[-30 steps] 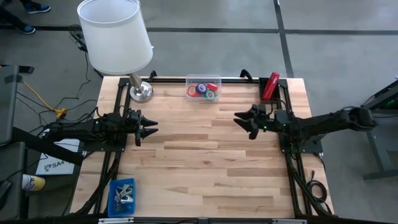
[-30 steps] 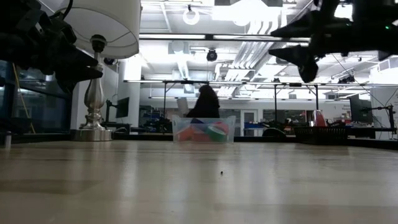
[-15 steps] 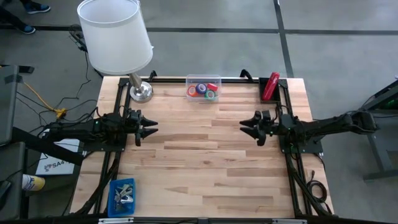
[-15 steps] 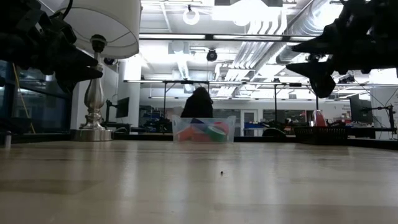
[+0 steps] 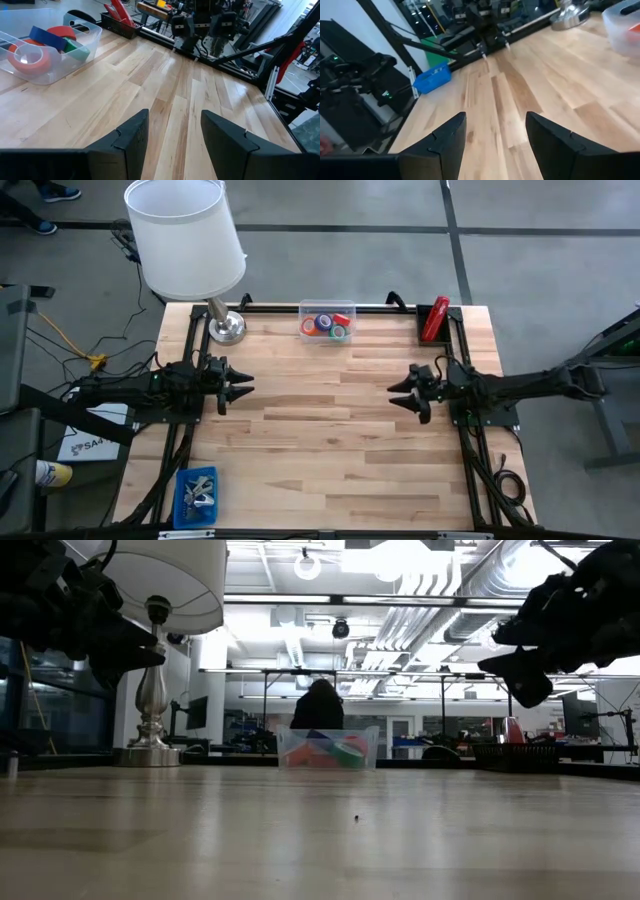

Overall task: Pick and place Stapler, Stapler remover, tape
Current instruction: Return to Home Position

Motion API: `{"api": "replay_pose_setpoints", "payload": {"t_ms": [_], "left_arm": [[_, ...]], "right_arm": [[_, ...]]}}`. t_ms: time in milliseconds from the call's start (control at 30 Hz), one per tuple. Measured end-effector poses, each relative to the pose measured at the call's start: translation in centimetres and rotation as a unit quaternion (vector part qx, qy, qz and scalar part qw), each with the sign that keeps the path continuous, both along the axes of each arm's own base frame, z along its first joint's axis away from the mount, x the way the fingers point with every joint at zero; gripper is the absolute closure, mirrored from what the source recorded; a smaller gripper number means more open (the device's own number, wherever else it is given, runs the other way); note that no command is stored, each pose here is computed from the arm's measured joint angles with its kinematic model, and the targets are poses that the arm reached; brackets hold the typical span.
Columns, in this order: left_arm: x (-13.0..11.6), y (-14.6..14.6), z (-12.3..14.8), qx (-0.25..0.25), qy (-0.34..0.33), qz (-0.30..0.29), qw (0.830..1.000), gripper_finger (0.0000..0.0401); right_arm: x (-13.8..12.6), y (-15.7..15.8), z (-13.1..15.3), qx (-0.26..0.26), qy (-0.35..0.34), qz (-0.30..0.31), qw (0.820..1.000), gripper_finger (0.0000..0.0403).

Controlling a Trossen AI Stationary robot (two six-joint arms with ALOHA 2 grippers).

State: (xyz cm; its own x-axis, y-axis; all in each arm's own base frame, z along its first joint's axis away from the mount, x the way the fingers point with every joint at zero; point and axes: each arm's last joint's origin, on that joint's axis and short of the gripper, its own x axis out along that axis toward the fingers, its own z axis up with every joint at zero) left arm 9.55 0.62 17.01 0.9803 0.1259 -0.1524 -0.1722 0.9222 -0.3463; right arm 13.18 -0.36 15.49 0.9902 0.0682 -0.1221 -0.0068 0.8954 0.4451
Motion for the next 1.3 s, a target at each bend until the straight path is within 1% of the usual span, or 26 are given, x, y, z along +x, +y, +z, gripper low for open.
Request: {"api": "replay_pose_setpoints", "payload": {"t_ms": [100, 267, 433, 567, 667, 733, 900, 967, 1133, 1300], "left_arm": [[0.0, 0.0, 0.0, 0.0, 0.0, 0.0, 1.0, 0.0224], [0.0, 0.0, 0.0, 0.0, 0.0, 0.0, 1.0, 0.0224], [0.0, 0.0, 0.0, 0.0, 0.0, 0.0, 1.0, 0.0224], [0.0, 0.0, 0.0, 0.0, 0.0, 0.0, 1.0, 0.0224], [0.0, 0.0, 0.0, 0.0, 0.0, 0.0, 1.0, 0.0224], [0.0, 0.0, 0.0, 0.0, 0.0, 0.0, 1.0, 0.0224], [0.0, 0.0, 0.0, 0.0, 0.0, 0.0, 1.0, 0.0224], [0.0, 0.0, 0.0, 0.0, 0.0, 0.0, 1.0, 0.0224], [0.0, 0.0, 0.0, 0.0, 0.0, 0.0, 1.0, 0.0224], [0.0, 0.0, 0.0, 0.0, 0.0, 0.0, 1.0, 0.0224]], "right_arm": [[-0.4, 0.0, 0.1, -0.008, 0.001, -0.012, 1.0, 0.0206], [-1.4, 0.0, -0.2, -0.005, 0.023, -0.017, 1.0, 0.0205], [-2.3, -0.1, -0.1, -0.015, 0.016, -0.03, 0.999, 0.0206], [-2.7, -0.1, 0.4, -0.042, -0.012, -0.041, 0.998, 0.0206], [-2.8, -0.2, 0.5, -0.053, -0.018, -0.055, 0.997, 0.0205], [-2.8, -0.2, 0.5, -0.051, -0.017, -0.057, 0.997, 0.0206], [-2.8, -0.2, 0.5, -0.009, -0.019, -0.06, 0.998, 0.0205], [-2.8, -0.2, 0.6, -0.009, -0.021, -0.059, 0.998, 0.0205], [-2.8, -0.2, 0.6, -0.031, -0.022, -0.057, 0.998, 0.0205], [-2.8, -0.2, 0.6, -0.028, -0.023, -0.057, 0.998, 0.0205]]}}
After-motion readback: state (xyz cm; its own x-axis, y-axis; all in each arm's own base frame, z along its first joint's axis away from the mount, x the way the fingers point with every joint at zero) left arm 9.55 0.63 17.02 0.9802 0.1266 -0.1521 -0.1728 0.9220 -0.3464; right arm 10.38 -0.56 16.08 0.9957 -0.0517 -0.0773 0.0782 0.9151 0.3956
